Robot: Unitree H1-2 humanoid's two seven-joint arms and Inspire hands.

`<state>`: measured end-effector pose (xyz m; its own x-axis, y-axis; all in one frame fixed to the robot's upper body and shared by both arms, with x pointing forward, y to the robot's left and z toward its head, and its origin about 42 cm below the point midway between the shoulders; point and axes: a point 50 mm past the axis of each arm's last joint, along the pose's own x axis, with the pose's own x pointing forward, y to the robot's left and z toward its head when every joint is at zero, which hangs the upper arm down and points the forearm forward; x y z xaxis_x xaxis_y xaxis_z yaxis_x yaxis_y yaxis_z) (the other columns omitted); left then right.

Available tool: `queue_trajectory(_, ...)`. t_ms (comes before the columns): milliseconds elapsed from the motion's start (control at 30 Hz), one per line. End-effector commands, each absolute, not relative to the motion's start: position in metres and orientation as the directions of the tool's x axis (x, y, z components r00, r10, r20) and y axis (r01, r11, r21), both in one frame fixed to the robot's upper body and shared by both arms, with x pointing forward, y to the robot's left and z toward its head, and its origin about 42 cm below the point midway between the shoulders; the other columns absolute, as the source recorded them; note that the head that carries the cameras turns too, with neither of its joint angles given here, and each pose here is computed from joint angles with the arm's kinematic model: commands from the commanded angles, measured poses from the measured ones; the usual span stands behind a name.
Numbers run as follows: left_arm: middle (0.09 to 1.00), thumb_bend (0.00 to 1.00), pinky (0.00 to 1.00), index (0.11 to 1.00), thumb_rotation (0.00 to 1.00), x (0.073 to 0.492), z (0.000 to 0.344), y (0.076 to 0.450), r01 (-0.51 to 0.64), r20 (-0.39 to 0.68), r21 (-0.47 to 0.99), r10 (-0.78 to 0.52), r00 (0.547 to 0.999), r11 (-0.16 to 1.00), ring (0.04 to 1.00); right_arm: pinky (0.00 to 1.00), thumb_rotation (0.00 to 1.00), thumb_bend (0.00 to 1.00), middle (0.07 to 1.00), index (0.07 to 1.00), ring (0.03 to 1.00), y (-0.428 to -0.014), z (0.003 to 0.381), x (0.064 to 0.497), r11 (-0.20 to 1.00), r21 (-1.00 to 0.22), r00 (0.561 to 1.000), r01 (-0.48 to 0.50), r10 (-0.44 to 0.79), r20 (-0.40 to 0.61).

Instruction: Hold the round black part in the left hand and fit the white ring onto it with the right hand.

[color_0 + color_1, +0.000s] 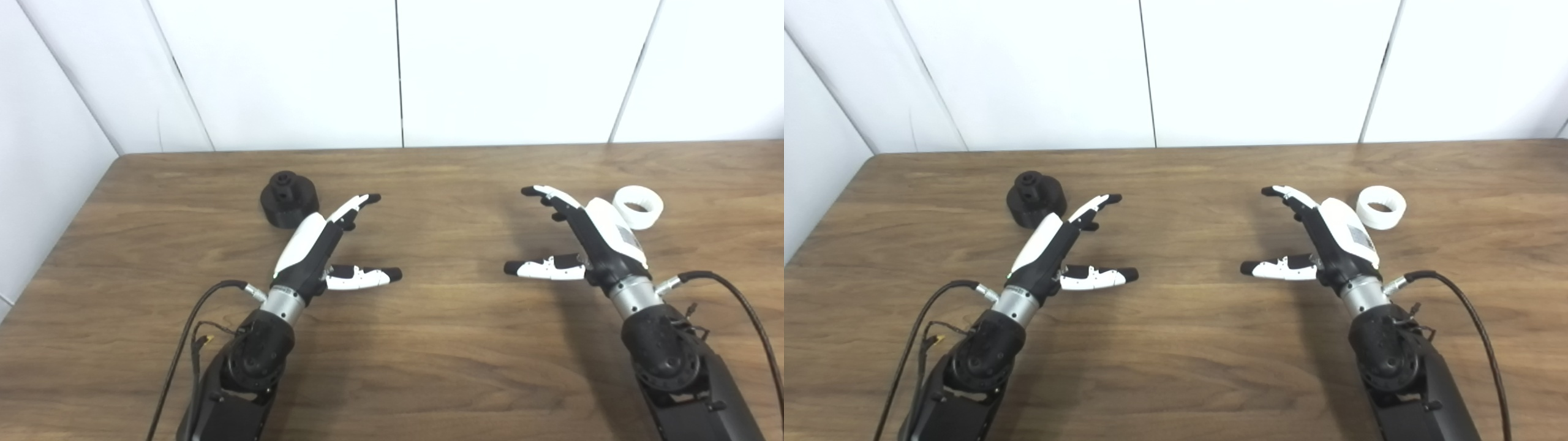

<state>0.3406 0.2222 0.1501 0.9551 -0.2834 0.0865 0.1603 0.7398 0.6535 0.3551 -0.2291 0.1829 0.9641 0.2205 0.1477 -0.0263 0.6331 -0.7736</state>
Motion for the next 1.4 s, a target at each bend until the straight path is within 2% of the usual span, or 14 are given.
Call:
queue_trajectory(0, 0.960, 0.89, 0.83, 0.903, 0.37, 0.352, 0.174, 0.221, 0.102, 0.178, 0.659, -0.286, 0.942, 0.745, 0.950, 0.76, 0.37, 0.89, 0.890, 0.843, 0.855, -0.227, 0.207, 0.364, 0.639, -0.768, 0.944, 0.035, 0.230, 0.235)
queue_trajectory(233, 0.956, 0.88, 0.84, 0.899, 0.34, 0.351, 0.176, 0.222, 0.097, 0.190, 0.654, -0.287, 0.939, 0.750, 0.950, 0.77, 0.37, 0.89, 0.890, 0.844, 0.861, -0.226, 0.208, 0.362, 0.638, -0.769, 0.944, 0.034, 0.231, 0.234)
queue_trajectory(633, 0.957, 0.88, 0.81, 0.899, 0.38, 0.349, 0.179, 0.227, 0.066, 0.192, 0.682, -0.265, 0.945, 0.728, 0.940, 0.74, 0.37, 0.89, 0.889, 0.842, 0.849, -0.226, 0.208, 0.363, 0.638, -0.769, 0.942, 0.038, 0.235, 0.241)
queue_trajectory(833, 0.956, 0.88, 0.81, 0.895, 0.42, 0.348, 0.186, 0.240, -0.017, 0.211, 0.742, -0.210, 0.955, 0.670, 0.933, 0.75, 0.37, 0.89, 0.889, 0.839, 0.851, -0.228, 0.208, 0.363, 0.641, -0.767, 0.944, 0.035, 0.231, 0.236)
queue_trajectory(1033, 0.983, 0.87, 0.84, 0.892, 0.42, 0.348, 0.205, 0.265, -0.169, 0.311, 0.782, -0.141, 0.940, 0.600, 0.980, 0.74, 0.34, 0.89, 0.885, 0.835, 0.845, -0.230, 0.210, 0.363, 0.644, -0.764, 0.942, 0.038, 0.231, 0.242)
queue_trajectory(1200, 1.000, 0.90, 0.85, 0.879, 0.48, 0.352, 0.221, 0.287, -0.271, 0.349, 0.824, -0.069, 0.934, 0.497, 1.000, 0.74, 0.34, 0.89, 0.884, 0.835, 0.841, -0.233, 0.210, 0.365, 0.640, -0.767, 0.941, 0.039, 0.235, 0.244)
queue_trajectory(1367, 1.000, 0.93, 0.98, 0.883, 0.48, 0.359, 0.223, 0.302, -0.321, 0.340, 0.834, 0.040, 0.940, 0.450, 1.000, 0.74, 0.35, 0.88, 0.889, 0.843, 0.850, -0.236, 0.211, 0.366, 0.638, -0.770, 0.944, 0.028, 0.237, 0.231)
